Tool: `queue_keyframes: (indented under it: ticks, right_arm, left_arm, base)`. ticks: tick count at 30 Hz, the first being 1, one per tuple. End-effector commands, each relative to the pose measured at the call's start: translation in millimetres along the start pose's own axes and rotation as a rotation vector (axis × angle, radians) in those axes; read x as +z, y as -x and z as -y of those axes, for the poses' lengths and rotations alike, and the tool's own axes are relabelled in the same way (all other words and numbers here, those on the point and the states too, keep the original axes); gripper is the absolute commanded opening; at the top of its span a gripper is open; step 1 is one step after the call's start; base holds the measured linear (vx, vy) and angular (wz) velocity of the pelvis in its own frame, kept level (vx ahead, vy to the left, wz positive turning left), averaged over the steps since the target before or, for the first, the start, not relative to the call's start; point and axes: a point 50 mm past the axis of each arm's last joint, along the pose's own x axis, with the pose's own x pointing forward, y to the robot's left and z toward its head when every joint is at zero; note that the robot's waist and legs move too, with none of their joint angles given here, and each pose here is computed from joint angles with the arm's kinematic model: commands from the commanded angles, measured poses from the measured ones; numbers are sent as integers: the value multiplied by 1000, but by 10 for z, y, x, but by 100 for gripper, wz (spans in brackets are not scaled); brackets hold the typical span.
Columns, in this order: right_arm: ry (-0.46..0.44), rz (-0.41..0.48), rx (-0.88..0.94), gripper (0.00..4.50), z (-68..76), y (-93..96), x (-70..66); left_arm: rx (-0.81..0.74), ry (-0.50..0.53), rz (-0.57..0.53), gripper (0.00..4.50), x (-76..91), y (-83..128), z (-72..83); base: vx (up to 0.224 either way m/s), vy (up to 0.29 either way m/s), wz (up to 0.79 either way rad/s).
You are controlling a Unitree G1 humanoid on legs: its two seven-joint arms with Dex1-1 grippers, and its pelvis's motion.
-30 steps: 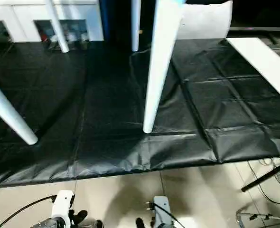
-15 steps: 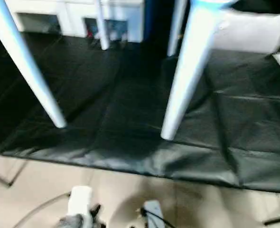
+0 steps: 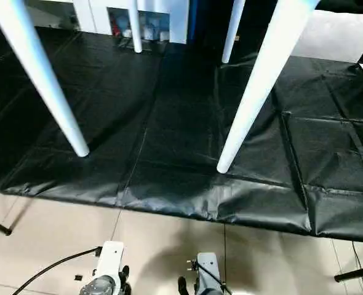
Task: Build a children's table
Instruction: Flip table
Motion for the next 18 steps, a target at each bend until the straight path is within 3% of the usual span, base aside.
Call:
queue_keyframes:
  ticks: [1,2,3,4,6,7,9,11,15,17,18]
  right_arm:
    - [5,-35,22,450,-164,36,-169]
    - [5,-32,22,450,-166,36,-166]
    - [11,5,33,450,-201,26,-108]
    - [10,7,33,450,-203,25,-103]
    - [-7,30,34,450,-231,13,-49]
    - [-26,26,32,450,-257,5,-36]
    - [-38,-22,25,450,-309,2,-84]
    - [-26,-77,41,450,-403,16,-172]
    - [0,-89,66,450,-552,42,-237]
    - [13,-82,75,450,-616,51,-248]
    - [22,-73,67,450,-352,6,-141]
  left_arm:
    - [-261,87,-62,267,-101,294,1145]
    - [-254,92,-54,267,-87,273,1096]
    - [-176,153,61,267,98,33,280]
    - [-173,153,65,267,101,25,228]
    - [-152,157,99,267,128,-11,-263]
    - [-142,155,101,267,115,4,-635]
    - [-128,154,92,267,95,67,-1073]
    - [-113,145,47,267,53,91,-1216]
    - [-125,109,37,267,83,62,-1123]
    - [-140,106,52,267,136,34,-1005]
    - [-158,92,53,267,161,10,-862]
  base:
    - [0,0,0]
    - [0,0,0]
    - [0,0,0]
    - [0,0,0]
    - [0,0,0]
    - [0,0,0]
    - [0,0,0]
    - [0,0,0]
    - [0,0,0]
    - [-10,30,2]
    - [0,0,0]
